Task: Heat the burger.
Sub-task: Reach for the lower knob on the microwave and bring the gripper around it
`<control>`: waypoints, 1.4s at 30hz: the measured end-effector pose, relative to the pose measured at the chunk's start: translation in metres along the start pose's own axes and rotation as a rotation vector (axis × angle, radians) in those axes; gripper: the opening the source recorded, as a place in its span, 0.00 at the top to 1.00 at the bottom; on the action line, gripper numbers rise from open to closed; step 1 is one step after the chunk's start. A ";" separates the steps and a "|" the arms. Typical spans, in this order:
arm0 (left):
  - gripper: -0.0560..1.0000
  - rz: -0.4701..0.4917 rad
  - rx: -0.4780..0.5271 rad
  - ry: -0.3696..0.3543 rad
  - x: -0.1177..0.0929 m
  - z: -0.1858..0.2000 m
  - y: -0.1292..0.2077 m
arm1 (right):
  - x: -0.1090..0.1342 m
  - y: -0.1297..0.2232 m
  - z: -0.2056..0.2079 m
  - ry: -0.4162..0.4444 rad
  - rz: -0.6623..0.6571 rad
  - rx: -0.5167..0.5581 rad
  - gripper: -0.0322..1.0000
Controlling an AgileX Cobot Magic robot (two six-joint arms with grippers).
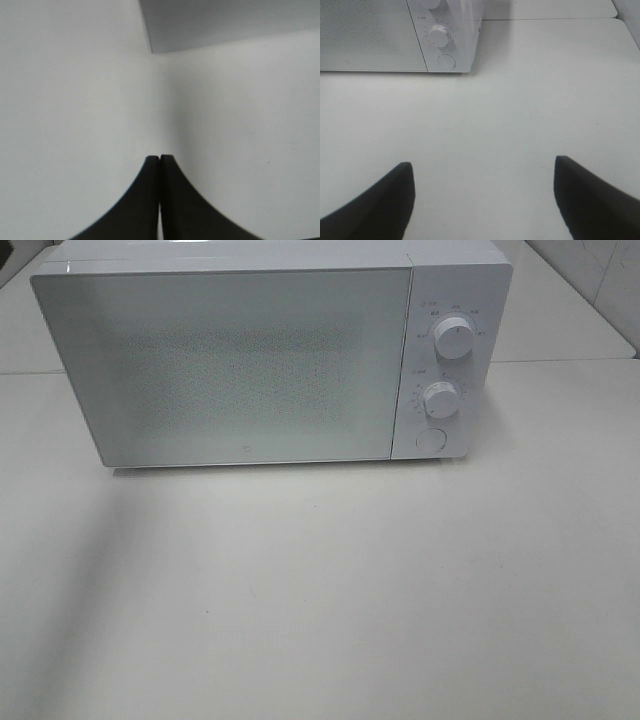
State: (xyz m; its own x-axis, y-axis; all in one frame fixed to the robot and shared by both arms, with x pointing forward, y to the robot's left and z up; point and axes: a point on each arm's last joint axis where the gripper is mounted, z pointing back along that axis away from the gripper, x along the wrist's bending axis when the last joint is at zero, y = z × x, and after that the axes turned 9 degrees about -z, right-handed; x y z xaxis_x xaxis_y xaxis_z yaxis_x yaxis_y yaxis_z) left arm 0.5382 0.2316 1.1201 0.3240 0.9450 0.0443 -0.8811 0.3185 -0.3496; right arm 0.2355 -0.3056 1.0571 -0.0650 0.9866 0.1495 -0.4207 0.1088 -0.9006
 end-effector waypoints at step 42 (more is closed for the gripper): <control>0.95 0.031 -0.669 -0.033 -0.041 0.054 0.319 | 0.000 0.000 0.000 0.000 0.000 0.000 0.26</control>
State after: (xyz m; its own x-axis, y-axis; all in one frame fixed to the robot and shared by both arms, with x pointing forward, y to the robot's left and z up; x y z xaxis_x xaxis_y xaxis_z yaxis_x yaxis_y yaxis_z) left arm 0.2252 0.2982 1.0571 0.2819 0.9581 0.0501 -0.4832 0.1869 -0.8553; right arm 0.2355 -0.3056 1.0571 -0.0650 0.9866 0.1495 -0.4207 0.1088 -0.9006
